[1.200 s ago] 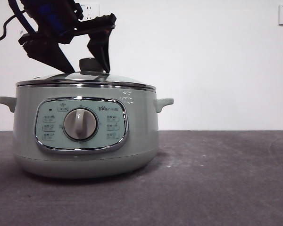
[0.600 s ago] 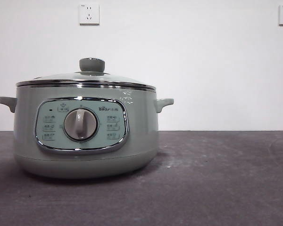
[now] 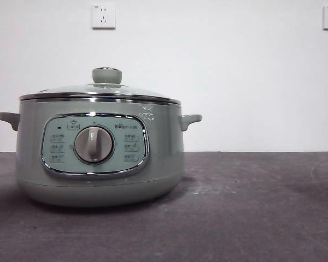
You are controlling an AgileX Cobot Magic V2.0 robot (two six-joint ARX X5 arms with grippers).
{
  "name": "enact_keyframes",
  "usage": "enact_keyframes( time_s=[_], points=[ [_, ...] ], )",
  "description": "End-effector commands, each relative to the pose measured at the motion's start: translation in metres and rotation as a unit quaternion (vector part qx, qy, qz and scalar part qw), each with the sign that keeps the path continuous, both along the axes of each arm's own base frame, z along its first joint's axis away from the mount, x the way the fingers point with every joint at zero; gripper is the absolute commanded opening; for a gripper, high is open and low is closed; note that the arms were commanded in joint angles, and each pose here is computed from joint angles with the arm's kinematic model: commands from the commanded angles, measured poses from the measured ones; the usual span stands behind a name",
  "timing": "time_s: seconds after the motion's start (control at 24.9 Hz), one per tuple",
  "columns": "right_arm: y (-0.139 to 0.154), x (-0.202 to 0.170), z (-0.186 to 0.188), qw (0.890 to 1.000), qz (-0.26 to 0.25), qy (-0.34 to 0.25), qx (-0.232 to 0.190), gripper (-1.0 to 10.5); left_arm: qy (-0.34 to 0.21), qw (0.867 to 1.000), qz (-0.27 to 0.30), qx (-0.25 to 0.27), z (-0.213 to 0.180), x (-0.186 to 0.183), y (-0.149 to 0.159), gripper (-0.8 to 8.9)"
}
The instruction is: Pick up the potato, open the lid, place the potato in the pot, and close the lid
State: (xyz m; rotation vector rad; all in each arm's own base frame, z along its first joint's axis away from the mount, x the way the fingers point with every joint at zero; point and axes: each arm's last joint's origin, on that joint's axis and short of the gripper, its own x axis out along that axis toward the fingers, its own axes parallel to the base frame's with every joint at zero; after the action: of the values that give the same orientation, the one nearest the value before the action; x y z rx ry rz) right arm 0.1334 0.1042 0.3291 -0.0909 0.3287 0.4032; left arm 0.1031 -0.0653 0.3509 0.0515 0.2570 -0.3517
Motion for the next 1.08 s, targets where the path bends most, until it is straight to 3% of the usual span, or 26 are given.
enact_keyframes(
  time_s=[0.04, 0.24, 0.8, 1.0, 1.08],
  points=[
    [-0.007, -0.008, -0.028, 1.0, -0.002, -0.014, 0.015, -0.2, -0.005, 1.0, -0.001, 0.006, -0.03, -0.007, 0.005, -0.08],
    [-0.014, -0.016, -0.046, 1.0, -0.008, -0.007, 0.029, -0.2, -0.014, 1.0, -0.002, -0.001, -0.055, -0.013, 0.009, -0.08],
    [-0.015, -0.017, -0.047, 1.0, -0.019, -0.002, 0.024, 0.0, 0.041, 0.999, -0.005, 0.036, -0.068, -0.016, 0.011, -0.03],
    [-0.015, -0.017, -0.047, 1.0, -0.019, -0.001, 0.024, 0.0, 0.048, 0.998, -0.005, 0.041, -0.069, -0.017, 0.011, -0.03],
    [-0.015, -0.017, -0.047, 1.0, -0.019, -0.001, 0.024, 0.0, 0.037, 0.997, -0.011, 0.065, -0.069, -0.017, 0.012, -0.03]
  ],
)
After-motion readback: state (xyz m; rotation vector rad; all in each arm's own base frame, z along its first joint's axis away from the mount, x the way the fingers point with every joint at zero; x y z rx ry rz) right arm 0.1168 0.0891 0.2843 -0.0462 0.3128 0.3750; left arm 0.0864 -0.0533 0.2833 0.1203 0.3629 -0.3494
